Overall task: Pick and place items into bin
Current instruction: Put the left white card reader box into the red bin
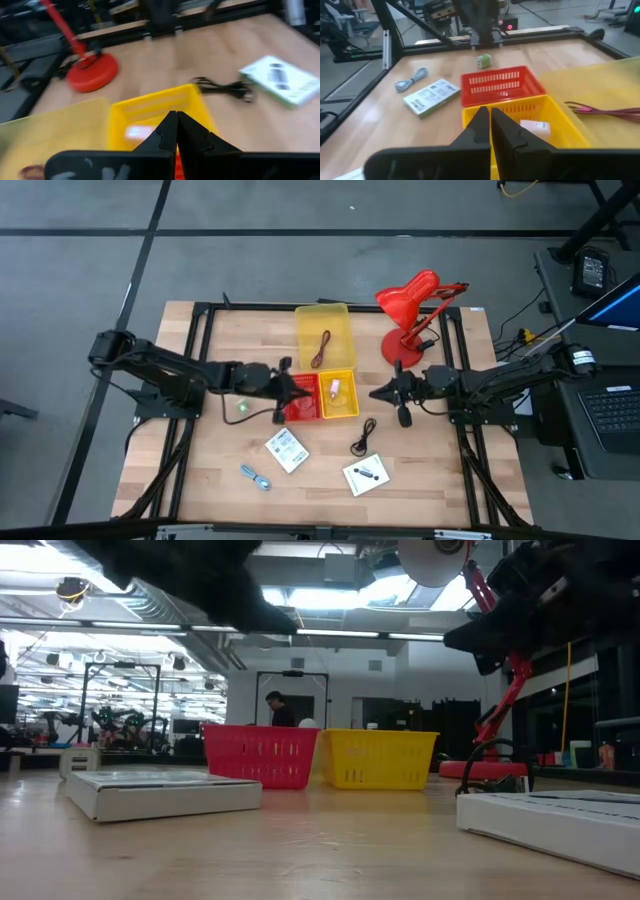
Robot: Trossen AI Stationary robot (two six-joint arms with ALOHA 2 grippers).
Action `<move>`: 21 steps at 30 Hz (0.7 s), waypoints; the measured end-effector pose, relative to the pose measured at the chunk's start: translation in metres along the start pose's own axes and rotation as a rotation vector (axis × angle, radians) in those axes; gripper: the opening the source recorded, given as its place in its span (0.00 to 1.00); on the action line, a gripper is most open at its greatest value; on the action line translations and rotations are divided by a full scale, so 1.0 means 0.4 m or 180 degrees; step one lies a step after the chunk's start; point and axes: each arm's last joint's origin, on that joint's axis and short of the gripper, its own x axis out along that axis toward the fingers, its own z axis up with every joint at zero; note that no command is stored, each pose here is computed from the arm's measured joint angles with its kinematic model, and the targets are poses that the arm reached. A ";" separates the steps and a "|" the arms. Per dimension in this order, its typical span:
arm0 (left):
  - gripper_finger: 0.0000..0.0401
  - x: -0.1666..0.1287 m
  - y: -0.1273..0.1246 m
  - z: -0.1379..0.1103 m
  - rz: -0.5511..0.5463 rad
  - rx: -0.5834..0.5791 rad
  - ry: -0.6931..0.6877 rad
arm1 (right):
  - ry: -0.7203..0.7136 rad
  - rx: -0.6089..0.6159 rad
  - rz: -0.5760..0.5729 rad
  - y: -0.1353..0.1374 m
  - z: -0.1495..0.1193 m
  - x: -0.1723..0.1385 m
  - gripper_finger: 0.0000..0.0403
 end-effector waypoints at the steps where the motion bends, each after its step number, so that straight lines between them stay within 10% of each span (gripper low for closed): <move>1: 0.01 -0.006 -0.013 0.002 -0.0060 0.0022 -0.0024 | -0.0004 0.0003 0.0023 0.004 0.000 0.000 0.00; 21: 0.01 -0.083 -0.179 -0.007 -0.0484 0.0122 -0.0155 | 0.0066 0.0025 0.0365 0.134 -0.011 0.039 0.00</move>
